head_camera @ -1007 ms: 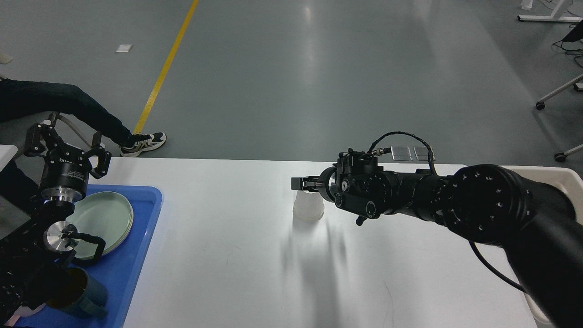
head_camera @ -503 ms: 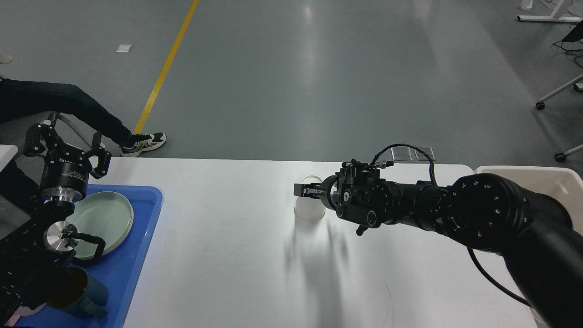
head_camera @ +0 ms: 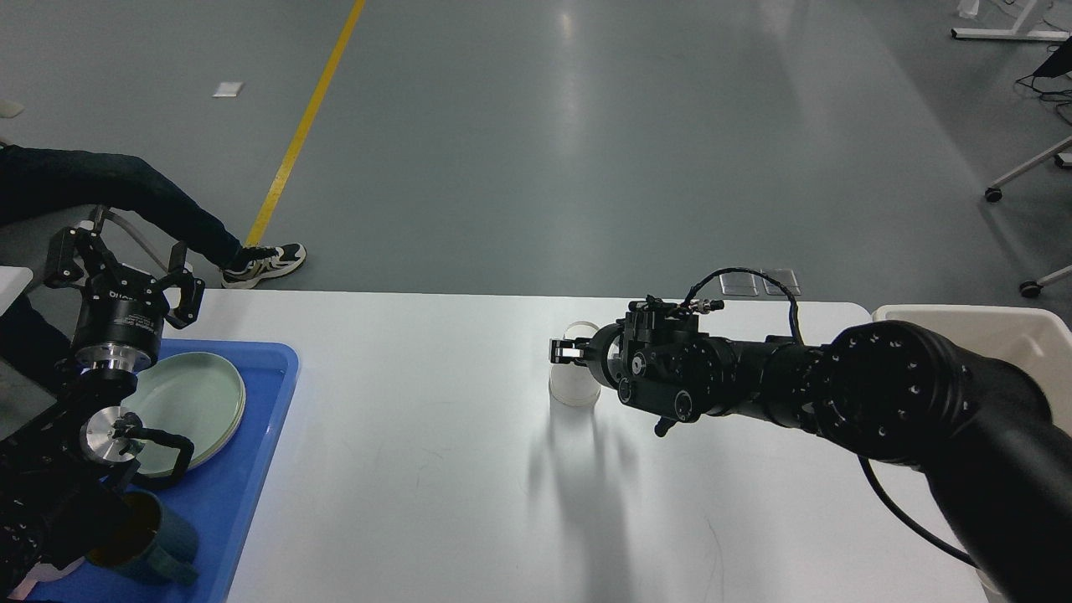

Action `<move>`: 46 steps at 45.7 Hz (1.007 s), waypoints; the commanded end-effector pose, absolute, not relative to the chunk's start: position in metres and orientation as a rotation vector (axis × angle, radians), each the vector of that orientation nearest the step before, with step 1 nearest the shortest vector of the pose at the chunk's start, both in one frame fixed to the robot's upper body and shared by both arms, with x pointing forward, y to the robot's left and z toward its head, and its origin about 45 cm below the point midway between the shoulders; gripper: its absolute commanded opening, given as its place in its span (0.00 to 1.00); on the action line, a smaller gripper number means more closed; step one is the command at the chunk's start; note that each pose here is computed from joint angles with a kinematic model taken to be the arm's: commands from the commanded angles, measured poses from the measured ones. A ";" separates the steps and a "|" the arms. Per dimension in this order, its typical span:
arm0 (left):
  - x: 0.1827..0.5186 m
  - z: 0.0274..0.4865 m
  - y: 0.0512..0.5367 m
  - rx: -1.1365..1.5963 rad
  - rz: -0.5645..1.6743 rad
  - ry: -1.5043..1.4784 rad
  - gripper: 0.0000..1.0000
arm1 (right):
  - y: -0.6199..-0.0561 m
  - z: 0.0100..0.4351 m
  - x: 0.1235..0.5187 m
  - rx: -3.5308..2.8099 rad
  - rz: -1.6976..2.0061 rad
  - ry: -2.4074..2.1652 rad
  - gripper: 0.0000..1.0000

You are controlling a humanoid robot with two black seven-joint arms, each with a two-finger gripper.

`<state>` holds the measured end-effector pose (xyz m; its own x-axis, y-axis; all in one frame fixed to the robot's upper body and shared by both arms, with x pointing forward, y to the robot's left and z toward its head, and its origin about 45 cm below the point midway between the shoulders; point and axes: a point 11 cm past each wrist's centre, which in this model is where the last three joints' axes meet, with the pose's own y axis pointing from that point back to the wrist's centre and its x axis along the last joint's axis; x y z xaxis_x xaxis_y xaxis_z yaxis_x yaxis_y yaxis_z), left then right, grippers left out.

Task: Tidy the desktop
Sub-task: 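Move the right gripper to the white paper cup and grasp it, then lift the paper cup and drop it into the white bin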

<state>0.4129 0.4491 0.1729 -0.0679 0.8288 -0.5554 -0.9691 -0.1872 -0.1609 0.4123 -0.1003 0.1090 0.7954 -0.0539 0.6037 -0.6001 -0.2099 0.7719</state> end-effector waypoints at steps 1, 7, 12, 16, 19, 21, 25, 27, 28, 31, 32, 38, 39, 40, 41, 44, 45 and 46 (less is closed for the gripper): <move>0.413 0.173 0.449 -0.632 1.653 0.291 0.96 | -0.101 0.107 0.411 1.719 0.558 -0.495 0.31; 0.413 0.173 0.449 -0.633 1.653 0.292 0.96 | -0.101 0.107 0.411 1.716 0.563 -0.492 0.27; 0.413 0.173 0.449 -0.632 1.653 0.291 0.96 | -0.098 0.108 0.411 1.720 0.569 -0.483 0.27; 0.413 0.173 0.449 -0.633 1.651 0.292 0.96 | -0.096 0.113 0.412 1.722 0.578 -0.480 0.27; 0.413 0.173 0.449 -0.632 1.653 0.291 0.96 | -0.095 0.118 0.414 1.722 0.584 -0.475 0.27; 0.413 0.173 0.449 -0.632 1.653 0.291 0.96 | -0.099 0.123 0.417 1.718 0.587 -0.482 0.27; 0.413 0.173 0.449 -0.633 1.651 0.292 0.96 | -0.114 0.137 0.427 1.702 0.584 -0.502 0.27; 0.413 0.173 0.449 -0.631 1.652 0.293 0.96 | -0.120 0.144 0.430 1.694 0.585 -0.509 0.27; 0.413 0.173 0.449 -0.633 1.651 0.293 0.96 | -0.122 0.148 0.432 1.693 0.587 -0.512 0.27; 0.413 0.173 0.449 -0.632 1.651 0.293 0.96 | -0.132 0.160 0.437 1.686 0.585 -0.528 0.28; 0.413 0.173 0.449 -0.634 1.652 0.292 0.96 | -0.136 0.164 0.440 1.683 0.583 -0.538 0.28; 0.413 0.173 0.449 -0.632 1.653 0.291 0.96 | -0.166 0.207 0.457 1.682 0.570 -0.619 0.28; 0.413 0.173 0.449 -0.633 1.651 0.292 0.96 | -0.172 0.215 0.459 1.680 0.567 -0.633 0.28; 0.413 0.173 0.449 -0.632 1.653 0.291 0.96 | -0.177 0.223 0.462 1.680 0.563 -0.645 0.28; 0.413 0.173 0.449 -0.633 1.651 0.292 0.96 | -0.183 0.232 0.465 1.677 0.563 -0.660 0.28; 0.413 0.173 0.449 -0.633 1.651 0.292 0.96 | -0.200 0.260 0.472 1.673 0.559 -0.698 0.28; 0.413 0.173 0.449 -0.633 1.651 0.292 0.96 | -0.206 0.270 0.474 1.669 0.560 -0.712 0.28; 0.413 0.173 0.449 -0.632 1.653 0.291 0.96 | -0.212 0.281 0.477 1.666 0.560 -0.729 0.28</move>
